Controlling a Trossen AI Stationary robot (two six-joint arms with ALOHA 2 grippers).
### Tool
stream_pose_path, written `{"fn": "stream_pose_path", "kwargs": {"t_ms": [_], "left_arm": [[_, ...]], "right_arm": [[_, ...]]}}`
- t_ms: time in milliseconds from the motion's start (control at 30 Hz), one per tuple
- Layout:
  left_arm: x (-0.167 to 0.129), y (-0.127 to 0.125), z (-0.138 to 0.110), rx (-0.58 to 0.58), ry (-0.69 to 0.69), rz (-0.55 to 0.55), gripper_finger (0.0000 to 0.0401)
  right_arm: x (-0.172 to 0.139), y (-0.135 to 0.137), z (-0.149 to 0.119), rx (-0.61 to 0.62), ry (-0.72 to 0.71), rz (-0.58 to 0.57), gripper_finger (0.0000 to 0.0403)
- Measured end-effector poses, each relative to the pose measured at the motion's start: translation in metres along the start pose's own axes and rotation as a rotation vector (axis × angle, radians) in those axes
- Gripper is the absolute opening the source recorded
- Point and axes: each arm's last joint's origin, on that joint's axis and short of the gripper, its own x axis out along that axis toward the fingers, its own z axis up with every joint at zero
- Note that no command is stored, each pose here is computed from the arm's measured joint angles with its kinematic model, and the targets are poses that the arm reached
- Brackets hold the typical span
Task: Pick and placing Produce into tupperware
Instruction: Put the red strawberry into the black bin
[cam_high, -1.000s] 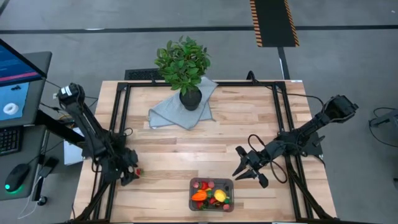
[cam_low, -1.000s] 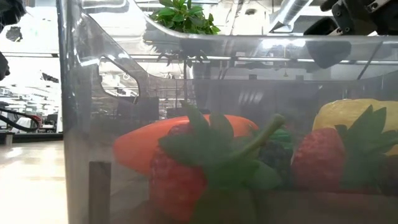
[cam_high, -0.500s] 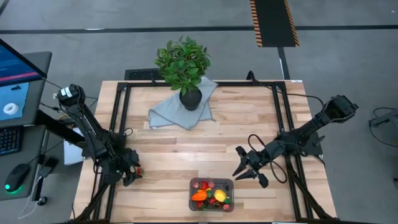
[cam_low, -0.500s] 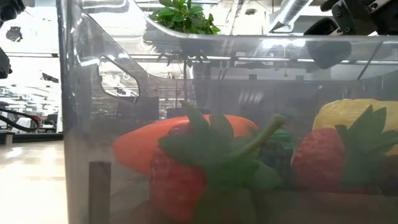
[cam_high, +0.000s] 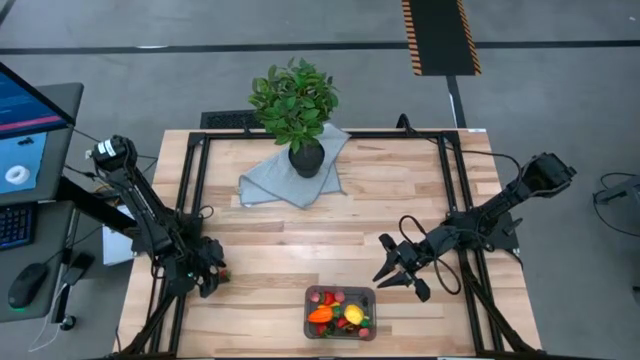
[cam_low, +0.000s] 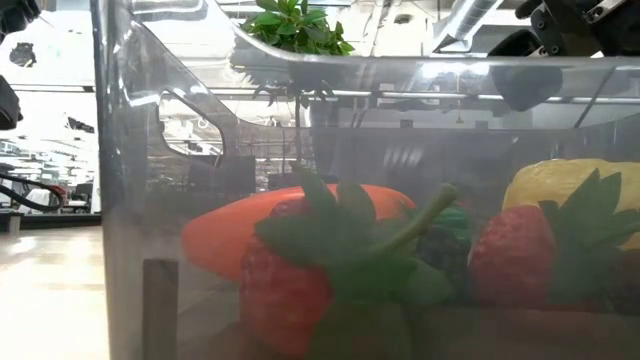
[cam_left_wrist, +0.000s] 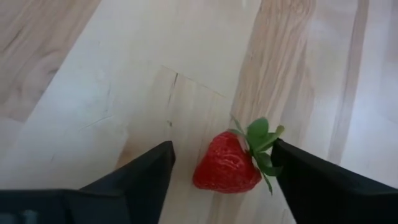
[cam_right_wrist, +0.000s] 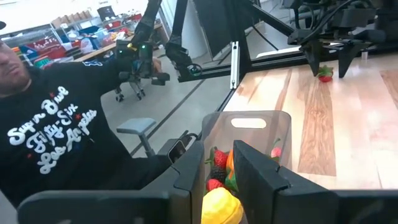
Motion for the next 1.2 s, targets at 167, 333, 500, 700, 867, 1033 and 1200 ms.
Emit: {"fn": "stream_pose_path", "kwargs": {"t_ms": [167,333,500,700,867,1033,1200], "left_arm": [[0.0,0.001,0.0,0.008,-0.005,0.006,0.0216],[0.0,0.001,0.0,0.012,-0.016,0.009,0.0179],[0.0,0.001,0.002,0.009,-0.071,0.011,0.0154],[0.001,0.0,0.005,0.01,-0.118,0.012,0.0146],[0.003,-0.006,0.013,0.028,-0.165,-0.03,0.0145],[0.005,-0.017,0.026,0.043,-0.23,-0.118,0.0144],[0.005,-0.027,0.043,0.036,-0.313,-0.209,0.0144]], "right_arm": [[0.0,0.0,0.0,0.0,0.0,0.0,0.0108],[0.0,0.0,0.0,0.0,0.0,0.0,0.0108],[0.0,0.0,0.0,0.0,0.0,0.0,0.0108],[0.0,0.0,0.0,0.0,0.001,0.001,0.0108],[0.0,0.0,0.0,0.0,0.001,0.001,0.0108],[0.0,0.0,0.0,0.001,0.001,0.001,0.0108],[0.0,0.0,0.0,0.0,0.0,0.001,0.0108]]}}
